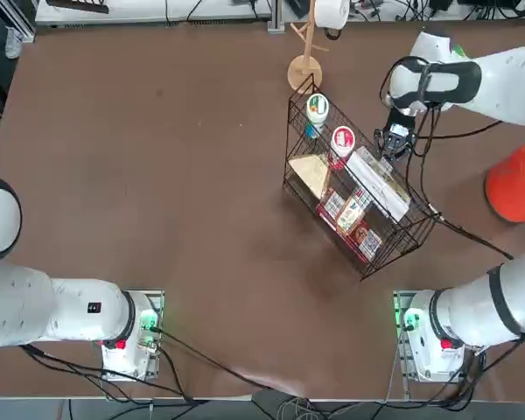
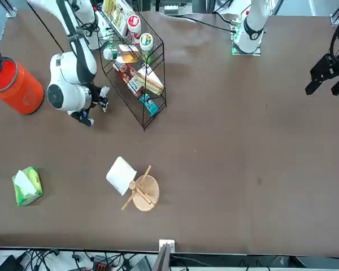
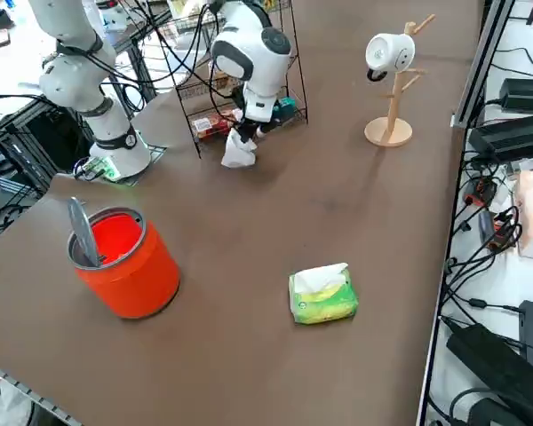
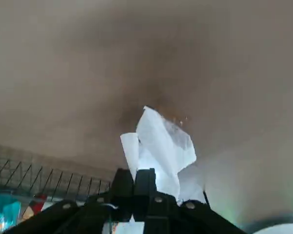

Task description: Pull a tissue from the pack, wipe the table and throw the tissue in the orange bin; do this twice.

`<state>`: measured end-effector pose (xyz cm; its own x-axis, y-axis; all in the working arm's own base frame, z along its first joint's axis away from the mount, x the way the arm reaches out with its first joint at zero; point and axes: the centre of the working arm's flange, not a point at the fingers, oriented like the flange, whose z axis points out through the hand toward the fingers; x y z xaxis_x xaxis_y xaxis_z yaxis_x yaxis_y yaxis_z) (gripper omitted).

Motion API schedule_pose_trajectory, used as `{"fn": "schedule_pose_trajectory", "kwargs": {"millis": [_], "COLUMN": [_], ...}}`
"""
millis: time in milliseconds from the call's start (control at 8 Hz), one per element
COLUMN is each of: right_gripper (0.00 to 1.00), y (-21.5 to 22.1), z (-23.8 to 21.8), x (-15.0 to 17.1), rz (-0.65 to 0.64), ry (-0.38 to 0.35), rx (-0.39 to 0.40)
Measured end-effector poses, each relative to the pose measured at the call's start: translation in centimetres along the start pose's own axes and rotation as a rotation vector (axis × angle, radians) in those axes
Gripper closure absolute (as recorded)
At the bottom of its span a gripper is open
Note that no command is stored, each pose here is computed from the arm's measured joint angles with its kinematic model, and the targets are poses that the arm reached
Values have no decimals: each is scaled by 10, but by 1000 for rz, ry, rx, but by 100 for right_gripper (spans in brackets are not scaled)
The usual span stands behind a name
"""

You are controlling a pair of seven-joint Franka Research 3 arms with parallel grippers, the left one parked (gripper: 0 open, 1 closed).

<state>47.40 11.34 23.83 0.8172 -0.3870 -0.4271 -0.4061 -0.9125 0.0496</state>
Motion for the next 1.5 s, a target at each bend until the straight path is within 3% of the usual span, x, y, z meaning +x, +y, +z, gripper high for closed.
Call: {"fn": "schedule_pose_trajectory", "kwargs": {"millis": [1500], "right_gripper": [98], "y": [27], "z": [34], "x": [35], "rz": [29], "ry": [21], "rx": [-3]}}
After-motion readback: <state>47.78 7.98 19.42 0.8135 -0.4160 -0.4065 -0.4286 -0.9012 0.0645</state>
